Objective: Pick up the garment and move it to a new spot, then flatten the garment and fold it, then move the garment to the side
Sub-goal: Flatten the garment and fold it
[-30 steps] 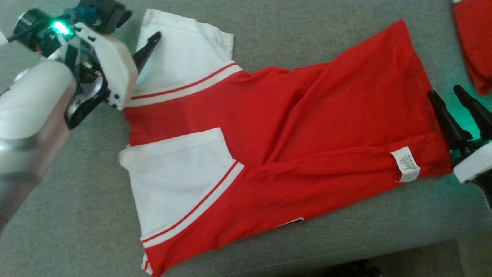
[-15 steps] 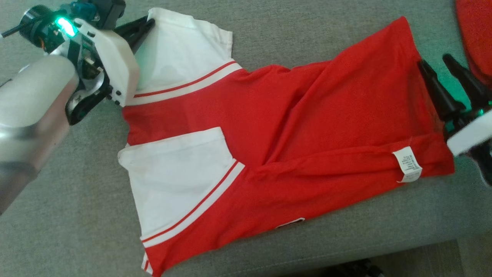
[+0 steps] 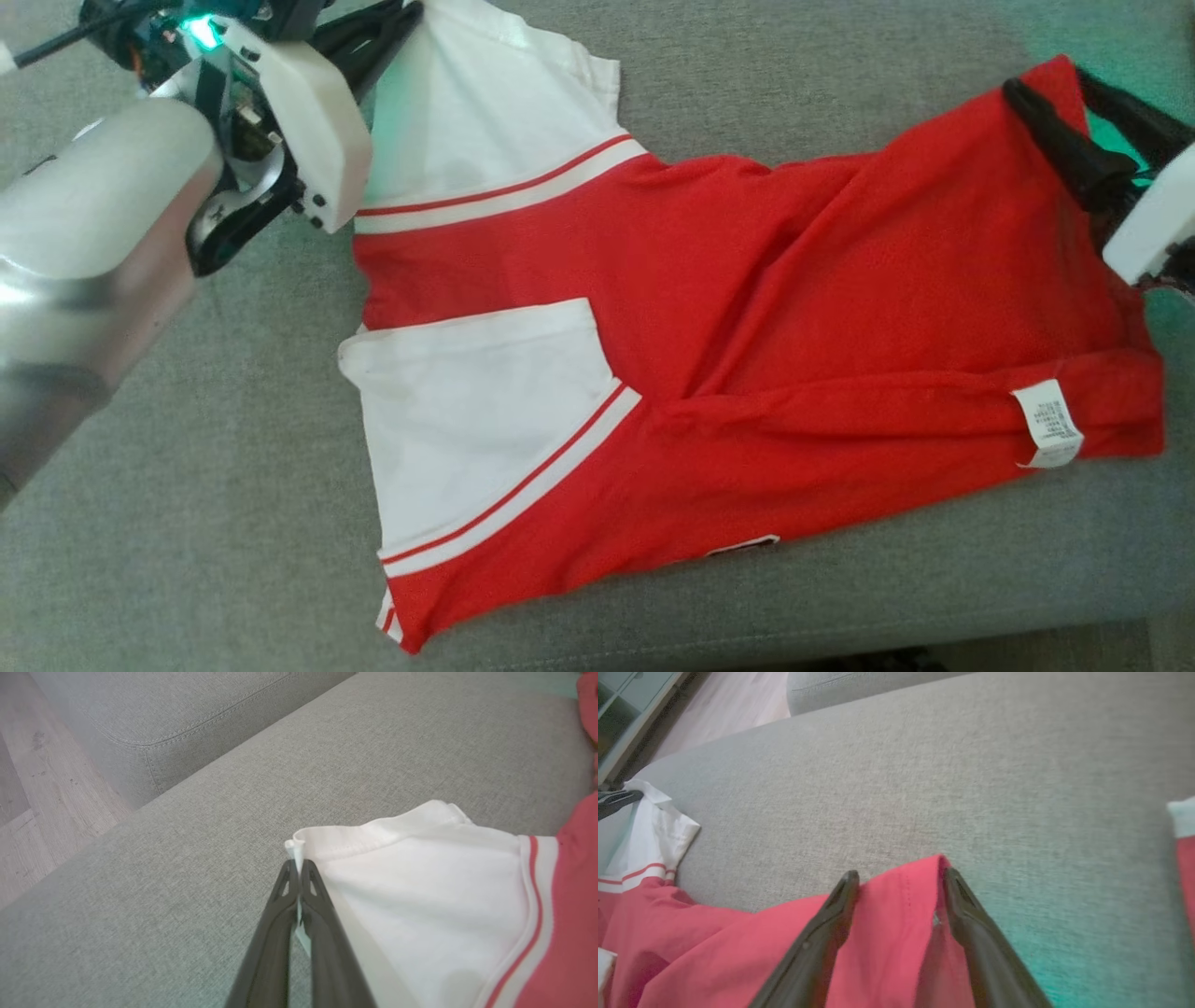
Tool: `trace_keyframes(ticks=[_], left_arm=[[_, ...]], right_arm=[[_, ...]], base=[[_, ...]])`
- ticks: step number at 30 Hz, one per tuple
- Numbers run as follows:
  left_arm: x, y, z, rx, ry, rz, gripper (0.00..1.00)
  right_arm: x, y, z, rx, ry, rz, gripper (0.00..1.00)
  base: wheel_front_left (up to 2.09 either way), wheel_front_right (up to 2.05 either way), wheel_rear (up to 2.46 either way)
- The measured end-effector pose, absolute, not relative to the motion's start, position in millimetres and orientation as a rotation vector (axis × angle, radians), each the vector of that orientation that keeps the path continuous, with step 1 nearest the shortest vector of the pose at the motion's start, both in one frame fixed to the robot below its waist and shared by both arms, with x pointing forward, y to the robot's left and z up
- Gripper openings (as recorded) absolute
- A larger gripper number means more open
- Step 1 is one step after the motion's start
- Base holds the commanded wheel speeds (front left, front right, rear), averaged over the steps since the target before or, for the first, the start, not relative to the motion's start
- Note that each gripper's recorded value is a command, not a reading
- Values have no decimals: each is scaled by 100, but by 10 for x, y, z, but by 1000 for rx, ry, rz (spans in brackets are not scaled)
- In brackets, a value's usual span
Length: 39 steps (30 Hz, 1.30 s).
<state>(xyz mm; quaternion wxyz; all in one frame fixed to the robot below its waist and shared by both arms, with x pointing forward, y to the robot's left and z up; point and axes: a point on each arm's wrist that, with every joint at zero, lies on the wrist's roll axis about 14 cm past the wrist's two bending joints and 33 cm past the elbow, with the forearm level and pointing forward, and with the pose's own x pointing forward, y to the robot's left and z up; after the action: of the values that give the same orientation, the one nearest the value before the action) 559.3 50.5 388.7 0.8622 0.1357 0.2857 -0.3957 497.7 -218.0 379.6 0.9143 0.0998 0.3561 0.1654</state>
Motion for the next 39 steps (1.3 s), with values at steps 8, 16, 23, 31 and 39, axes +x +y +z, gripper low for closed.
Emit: trace_keyframes(ticks=[8,16,23,31,39], left_arm=[[5594,484,3924,276,568,-841,0],[5713,383,4221,305,362,-886,0],[6048,461,4838,324,108,-841,0],[5839,569,5012,307,72,-850,0],[5043,748,4796,231,144,-886,0]], right_arm=[[4928,-2149,3703,163,794,375,0],[5189,-2332,3969,152,641,323,0],[5298,-2450,4148,193,562,275,0],[5232,-2471,4301,223,514,272,0],[4697,-2446,4105,280,574,279,0]], base=[[0,0,0],[0,0,0],[0,0,0],[0,0,0],[0,0,0]])
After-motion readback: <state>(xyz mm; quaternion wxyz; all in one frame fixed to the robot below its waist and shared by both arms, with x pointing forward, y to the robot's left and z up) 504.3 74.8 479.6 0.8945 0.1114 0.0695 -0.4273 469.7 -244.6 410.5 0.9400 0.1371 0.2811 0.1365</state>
